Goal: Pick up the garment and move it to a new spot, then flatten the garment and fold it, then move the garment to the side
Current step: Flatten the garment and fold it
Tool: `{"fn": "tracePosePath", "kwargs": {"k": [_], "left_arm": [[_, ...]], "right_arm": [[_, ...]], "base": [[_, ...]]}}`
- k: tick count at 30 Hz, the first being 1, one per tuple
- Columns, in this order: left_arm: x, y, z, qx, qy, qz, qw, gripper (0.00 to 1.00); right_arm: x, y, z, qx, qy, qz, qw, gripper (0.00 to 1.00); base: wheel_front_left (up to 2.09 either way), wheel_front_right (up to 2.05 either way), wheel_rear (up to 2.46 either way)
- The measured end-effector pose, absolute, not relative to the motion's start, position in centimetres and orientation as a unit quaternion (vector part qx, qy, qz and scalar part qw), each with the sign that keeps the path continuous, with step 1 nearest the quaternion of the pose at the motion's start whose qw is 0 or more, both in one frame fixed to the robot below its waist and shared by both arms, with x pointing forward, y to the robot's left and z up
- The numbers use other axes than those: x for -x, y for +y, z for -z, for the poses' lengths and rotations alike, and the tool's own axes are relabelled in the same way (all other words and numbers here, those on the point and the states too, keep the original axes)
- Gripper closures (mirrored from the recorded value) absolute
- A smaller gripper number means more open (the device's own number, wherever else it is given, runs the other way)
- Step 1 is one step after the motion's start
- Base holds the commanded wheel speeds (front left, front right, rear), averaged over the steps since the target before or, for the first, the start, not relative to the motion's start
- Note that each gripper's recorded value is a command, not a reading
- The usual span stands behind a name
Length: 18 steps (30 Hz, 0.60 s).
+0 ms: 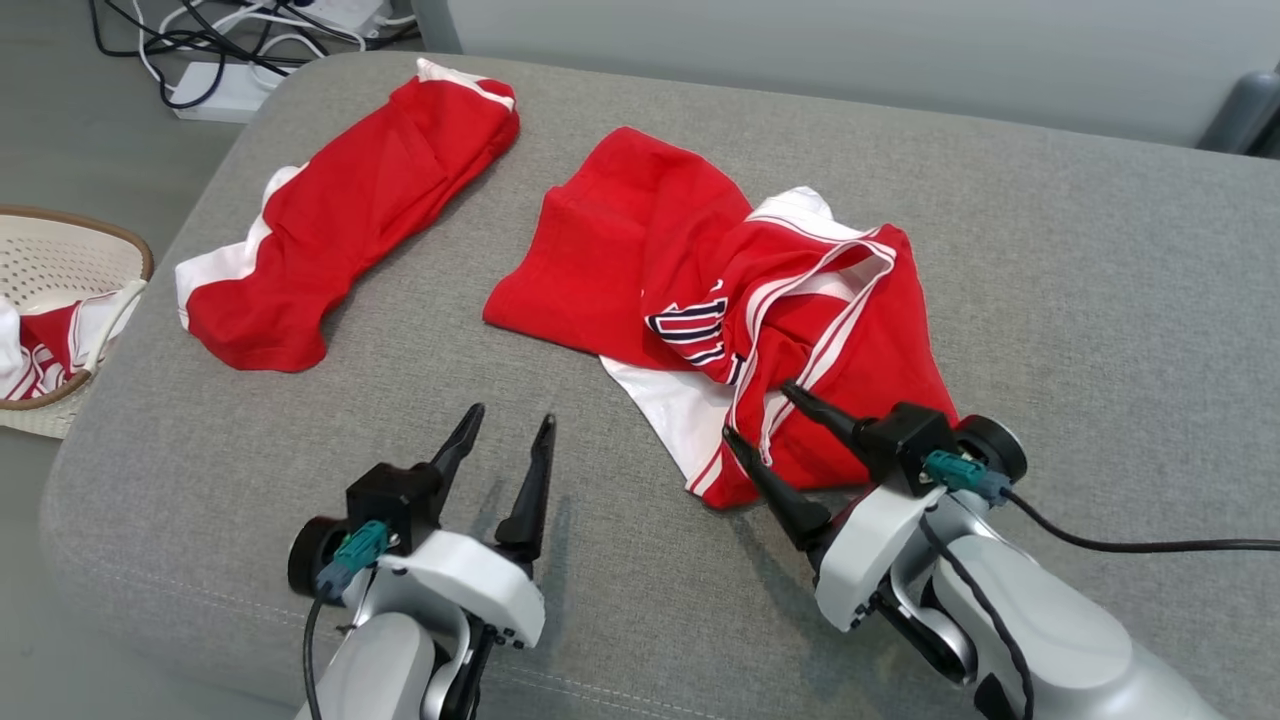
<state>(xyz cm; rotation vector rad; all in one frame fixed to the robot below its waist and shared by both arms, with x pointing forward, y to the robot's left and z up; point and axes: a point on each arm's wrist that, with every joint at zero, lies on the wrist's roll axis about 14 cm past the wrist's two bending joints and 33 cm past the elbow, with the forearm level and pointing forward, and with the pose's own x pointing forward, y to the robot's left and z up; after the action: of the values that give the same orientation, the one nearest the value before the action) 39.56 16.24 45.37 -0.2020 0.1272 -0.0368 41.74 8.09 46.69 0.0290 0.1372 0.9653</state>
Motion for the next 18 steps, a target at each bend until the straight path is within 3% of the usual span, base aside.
{"fn": "tracePosePath", "kwargs": {"k": [12,18], "left_arm": [[-37.8,18.8,-44.5,0.113,0.069,-0.026,0.991,0.0],[-37.3,19.3,-44.7,0.115,0.066,-0.032,0.991,0.0]], "right_arm": [[-39.5,7.8,-43.0,0.035,0.118,-0.487,0.864,0.0],[-40.7,8.4,-42.8,0.077,0.118,-0.493,0.858,0.0]], "base": [[0.0,0.0,0.0],[0.0,0.0,0.0]]}}
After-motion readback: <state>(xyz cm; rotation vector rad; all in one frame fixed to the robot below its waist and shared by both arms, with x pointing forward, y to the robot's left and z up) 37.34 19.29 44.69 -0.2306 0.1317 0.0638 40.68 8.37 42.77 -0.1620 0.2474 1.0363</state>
